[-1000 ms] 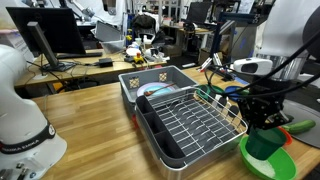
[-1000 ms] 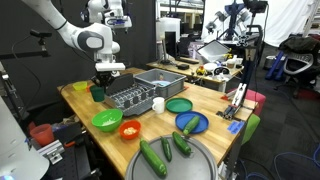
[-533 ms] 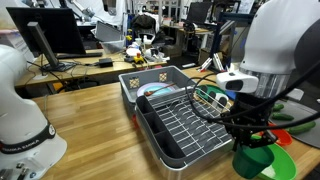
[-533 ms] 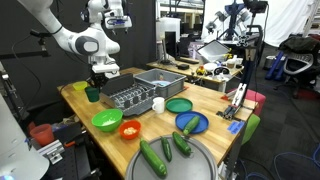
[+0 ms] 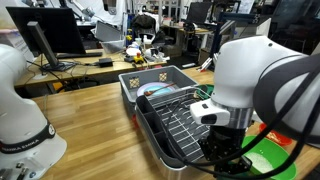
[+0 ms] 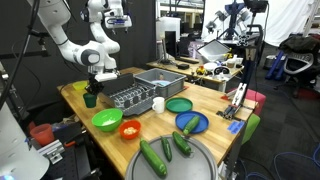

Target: Pick up the green cup and put it at the edge of the table

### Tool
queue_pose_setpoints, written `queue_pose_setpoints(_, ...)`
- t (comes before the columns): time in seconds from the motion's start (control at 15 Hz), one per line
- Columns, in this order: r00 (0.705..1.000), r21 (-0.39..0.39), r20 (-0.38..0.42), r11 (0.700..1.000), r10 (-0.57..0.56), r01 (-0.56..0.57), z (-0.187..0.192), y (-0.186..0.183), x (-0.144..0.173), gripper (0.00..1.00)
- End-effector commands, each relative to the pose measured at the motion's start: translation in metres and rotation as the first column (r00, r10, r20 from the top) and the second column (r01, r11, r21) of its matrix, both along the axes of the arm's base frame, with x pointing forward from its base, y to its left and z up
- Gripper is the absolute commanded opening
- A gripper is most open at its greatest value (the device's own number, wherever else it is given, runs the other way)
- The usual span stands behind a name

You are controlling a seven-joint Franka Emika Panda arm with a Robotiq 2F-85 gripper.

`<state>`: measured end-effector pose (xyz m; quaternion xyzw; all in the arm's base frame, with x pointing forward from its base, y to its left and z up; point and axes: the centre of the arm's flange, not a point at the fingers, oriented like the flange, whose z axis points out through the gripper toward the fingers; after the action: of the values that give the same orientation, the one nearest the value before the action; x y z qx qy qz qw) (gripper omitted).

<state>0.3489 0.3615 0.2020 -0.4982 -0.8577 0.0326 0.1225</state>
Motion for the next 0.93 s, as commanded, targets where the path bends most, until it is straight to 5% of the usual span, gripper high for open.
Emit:
queue_pose_setpoints(0.0, 0.995, 0.035, 0.005, 0.994, 0.100, -0.100, -0.016, 0.018, 0.006, 0.01)
queue_pose_setpoints(0.53, 0.950, 0.115, -0.009, 0.944, 0.313, -0.310, -0.024, 0.035, -0.002, 0.01)
queue_pose_setpoints(0.87, 0.829, 0.114, -0.022, 0.825, 0.559, -0.553, -0.028, 0.050, -0.014, 0.01)
